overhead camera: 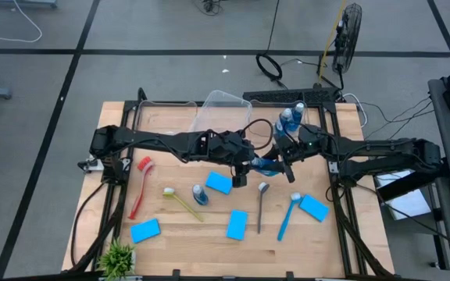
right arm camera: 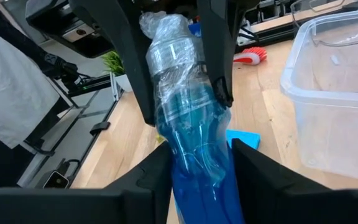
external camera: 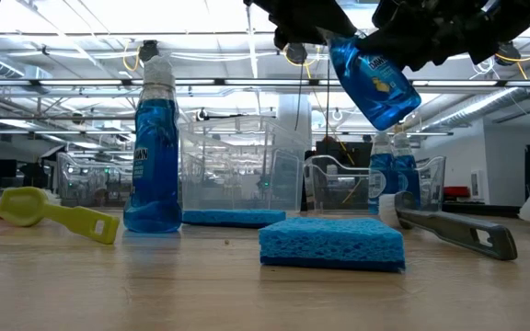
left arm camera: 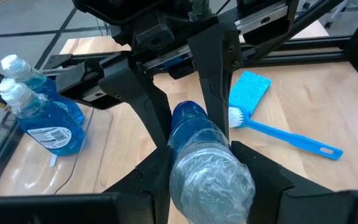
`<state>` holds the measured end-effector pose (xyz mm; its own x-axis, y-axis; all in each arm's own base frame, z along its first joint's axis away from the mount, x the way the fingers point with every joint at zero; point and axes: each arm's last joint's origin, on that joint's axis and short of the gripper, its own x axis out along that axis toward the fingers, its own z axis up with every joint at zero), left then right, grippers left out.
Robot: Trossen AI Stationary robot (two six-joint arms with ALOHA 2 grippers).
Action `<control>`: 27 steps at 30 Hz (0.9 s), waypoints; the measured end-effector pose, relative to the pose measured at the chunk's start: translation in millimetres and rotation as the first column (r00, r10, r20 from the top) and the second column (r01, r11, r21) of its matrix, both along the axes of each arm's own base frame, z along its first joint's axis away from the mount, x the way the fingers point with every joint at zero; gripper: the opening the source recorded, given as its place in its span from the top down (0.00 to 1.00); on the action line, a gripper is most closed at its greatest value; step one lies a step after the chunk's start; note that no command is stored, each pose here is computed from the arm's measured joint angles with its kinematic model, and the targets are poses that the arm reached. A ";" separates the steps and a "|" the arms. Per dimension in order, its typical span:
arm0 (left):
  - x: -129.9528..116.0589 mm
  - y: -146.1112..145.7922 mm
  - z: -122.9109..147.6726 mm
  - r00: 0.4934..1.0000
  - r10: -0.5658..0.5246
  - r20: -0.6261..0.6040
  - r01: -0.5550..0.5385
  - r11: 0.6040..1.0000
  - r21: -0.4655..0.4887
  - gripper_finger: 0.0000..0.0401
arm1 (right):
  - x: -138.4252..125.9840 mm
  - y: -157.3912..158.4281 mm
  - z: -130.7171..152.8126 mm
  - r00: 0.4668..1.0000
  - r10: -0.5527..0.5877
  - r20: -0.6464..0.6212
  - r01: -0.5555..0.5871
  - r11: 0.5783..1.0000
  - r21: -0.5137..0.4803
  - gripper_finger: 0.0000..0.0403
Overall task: Pick & Place Kitchen Sink Supplies
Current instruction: Put the blue dish soap into the right transparent bin
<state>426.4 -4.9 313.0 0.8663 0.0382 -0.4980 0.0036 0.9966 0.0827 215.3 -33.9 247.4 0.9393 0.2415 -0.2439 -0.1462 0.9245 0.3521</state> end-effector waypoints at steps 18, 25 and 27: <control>-16.4 7.6 28.4 0.982 0.177 0.073 -0.188 0.963 0.193 0.02 | -0.5 -6.2 -0.2 0.996 -0.086 -0.012 0.087 0.996 0.020 0.69; -28.5 11.2 42.6 0.962 0.256 0.098 -0.272 0.932 0.240 0.08 | -1.7 -10.4 3.2 0.974 -0.228 0.016 0.228 0.973 -0.044 0.69; -32.6 12.9 45.2 0.954 0.285 0.091 -0.298 0.923 0.242 0.10 | -2.3 -12.1 4.5 0.959 -0.282 0.032 0.284 0.956 -0.080 0.69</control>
<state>393.8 8.0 358.2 0.8229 0.4105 -0.3929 -0.2953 0.8997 0.3214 213.0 -46.0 252.0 0.9710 -0.0551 -0.2326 0.1194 0.9549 0.2720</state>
